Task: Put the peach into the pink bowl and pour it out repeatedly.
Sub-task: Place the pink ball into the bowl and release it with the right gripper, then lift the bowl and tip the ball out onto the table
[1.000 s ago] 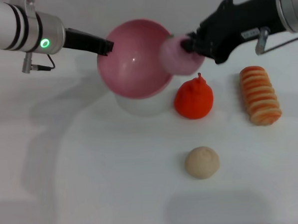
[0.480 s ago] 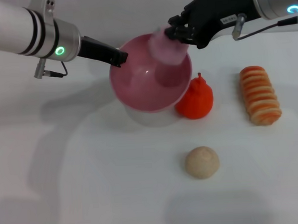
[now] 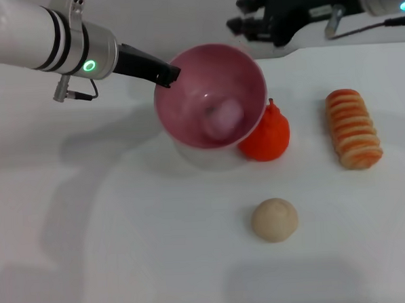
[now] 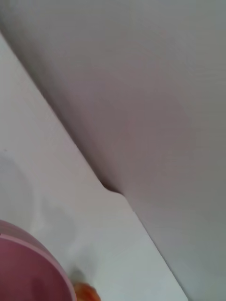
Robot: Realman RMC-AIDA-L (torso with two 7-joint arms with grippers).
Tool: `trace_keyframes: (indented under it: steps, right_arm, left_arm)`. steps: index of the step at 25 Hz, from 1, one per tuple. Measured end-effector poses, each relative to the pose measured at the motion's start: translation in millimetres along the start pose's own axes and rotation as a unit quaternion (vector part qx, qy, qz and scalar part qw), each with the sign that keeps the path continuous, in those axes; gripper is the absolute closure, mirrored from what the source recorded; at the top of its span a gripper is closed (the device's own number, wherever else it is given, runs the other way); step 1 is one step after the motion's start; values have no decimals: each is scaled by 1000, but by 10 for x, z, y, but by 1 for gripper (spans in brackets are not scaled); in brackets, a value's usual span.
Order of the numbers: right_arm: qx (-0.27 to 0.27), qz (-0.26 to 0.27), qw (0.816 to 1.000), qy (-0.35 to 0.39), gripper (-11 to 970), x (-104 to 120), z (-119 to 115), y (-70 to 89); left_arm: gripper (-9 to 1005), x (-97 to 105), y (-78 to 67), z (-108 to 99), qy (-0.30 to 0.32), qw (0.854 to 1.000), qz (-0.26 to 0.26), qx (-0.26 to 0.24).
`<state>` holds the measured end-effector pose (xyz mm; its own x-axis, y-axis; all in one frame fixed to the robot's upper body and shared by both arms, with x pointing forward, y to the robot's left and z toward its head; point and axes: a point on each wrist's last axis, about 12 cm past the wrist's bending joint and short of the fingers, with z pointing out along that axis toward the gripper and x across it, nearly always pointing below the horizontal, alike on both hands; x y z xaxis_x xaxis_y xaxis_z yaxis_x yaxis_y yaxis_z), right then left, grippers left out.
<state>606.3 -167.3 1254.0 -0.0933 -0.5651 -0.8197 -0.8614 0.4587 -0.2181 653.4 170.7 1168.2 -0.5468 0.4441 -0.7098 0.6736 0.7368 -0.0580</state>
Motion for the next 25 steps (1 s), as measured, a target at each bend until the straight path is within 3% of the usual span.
trace_keyframes:
  steps: [6,14,19,22,23,25]
  right_arm:
    - [40,30,988,-146,653,258,-431,-129]
    - [181,105,930,-301,655,1126,-925,-216]
    - [234,141,909,-316,655,1540,-1111,-185]
    - [241,156,906,-311,656,1645,-1131,-167]
    - [242,160,906,-310,656,1669,-1134,-166]
    - [243,164,905,-309,656,1695,-1136,-164]
  left_arm:
    - [951,-65,-69,84,-31,998,46,-29]
    - [951,-154,-559,320,-72,982,172,-32]
    - [951,-198,-710,380,-118,970,206,-51]
    - [951,-219,-762,379,-141,965,215,-59]
    - [951,-271,-828,347,-196,951,224,-82]
    - [951,-282,-855,341,-213,946,228,-90]
